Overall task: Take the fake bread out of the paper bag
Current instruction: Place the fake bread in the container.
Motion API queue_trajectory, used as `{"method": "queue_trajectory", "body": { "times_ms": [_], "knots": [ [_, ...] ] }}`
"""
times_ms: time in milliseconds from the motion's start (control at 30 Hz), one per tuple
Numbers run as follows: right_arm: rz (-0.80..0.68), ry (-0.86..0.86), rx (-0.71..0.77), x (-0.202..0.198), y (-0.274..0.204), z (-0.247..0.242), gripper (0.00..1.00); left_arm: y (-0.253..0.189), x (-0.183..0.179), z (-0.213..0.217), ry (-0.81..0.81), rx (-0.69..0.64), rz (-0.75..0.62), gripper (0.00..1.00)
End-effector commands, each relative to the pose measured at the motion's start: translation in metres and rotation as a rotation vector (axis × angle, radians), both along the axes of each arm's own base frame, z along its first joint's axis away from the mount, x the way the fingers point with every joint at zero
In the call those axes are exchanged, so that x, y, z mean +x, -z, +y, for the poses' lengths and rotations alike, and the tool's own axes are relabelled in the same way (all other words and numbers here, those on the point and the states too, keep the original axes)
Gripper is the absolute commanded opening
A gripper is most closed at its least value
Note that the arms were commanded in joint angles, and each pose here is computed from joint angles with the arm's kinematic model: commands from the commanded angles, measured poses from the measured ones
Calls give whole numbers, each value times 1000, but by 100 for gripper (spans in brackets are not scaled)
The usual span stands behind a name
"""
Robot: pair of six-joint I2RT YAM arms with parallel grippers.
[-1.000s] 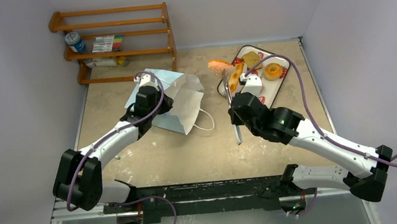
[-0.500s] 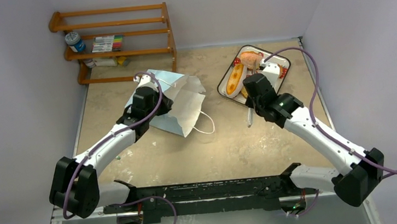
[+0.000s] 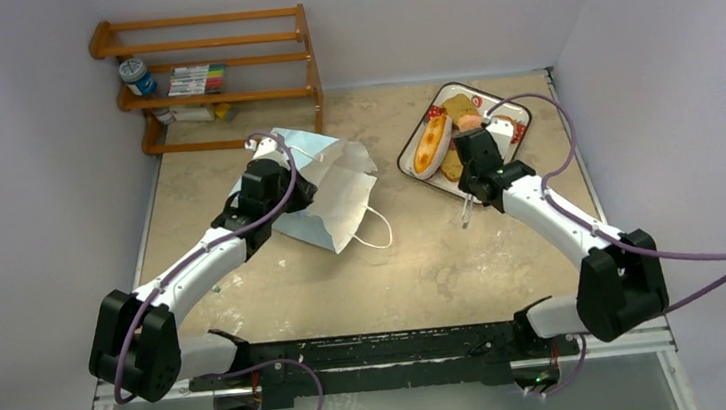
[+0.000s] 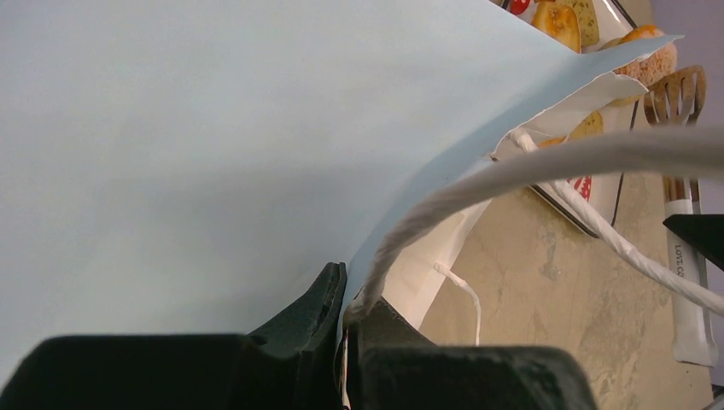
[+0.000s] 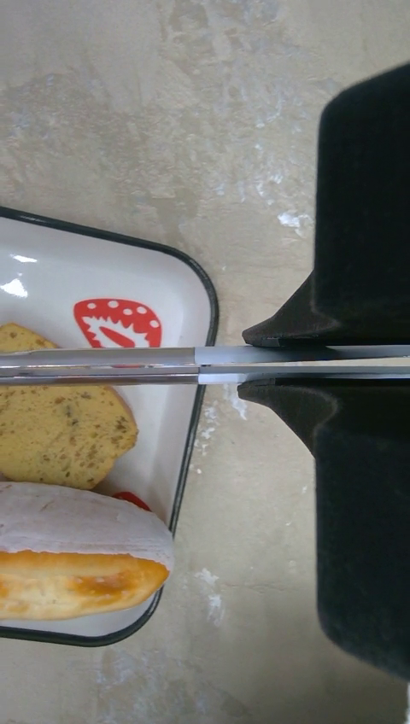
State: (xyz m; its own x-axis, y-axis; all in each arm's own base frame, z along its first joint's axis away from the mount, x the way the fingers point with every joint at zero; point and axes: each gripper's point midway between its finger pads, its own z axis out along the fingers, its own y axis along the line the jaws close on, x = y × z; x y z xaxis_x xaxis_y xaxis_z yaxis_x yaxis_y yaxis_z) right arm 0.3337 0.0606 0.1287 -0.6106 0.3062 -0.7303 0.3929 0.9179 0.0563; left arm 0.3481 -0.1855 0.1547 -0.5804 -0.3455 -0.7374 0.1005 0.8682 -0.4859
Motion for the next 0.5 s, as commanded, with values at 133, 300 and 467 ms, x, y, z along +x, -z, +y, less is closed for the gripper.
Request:
{"method": "queue_trajectory", "body": {
  "times_ms": [133,300,467],
  "knots": [
    [-54,21,5,39,10,-6,0,-10,-2,-1,30,-8,-39,0],
    [-6,39,9,39,30,-6,1,-9,-3,1,31,1,-34,0],
    [-8,32,43,39,29,0,21,-11,-3,4,27,6,-38,0]
  ]
}}
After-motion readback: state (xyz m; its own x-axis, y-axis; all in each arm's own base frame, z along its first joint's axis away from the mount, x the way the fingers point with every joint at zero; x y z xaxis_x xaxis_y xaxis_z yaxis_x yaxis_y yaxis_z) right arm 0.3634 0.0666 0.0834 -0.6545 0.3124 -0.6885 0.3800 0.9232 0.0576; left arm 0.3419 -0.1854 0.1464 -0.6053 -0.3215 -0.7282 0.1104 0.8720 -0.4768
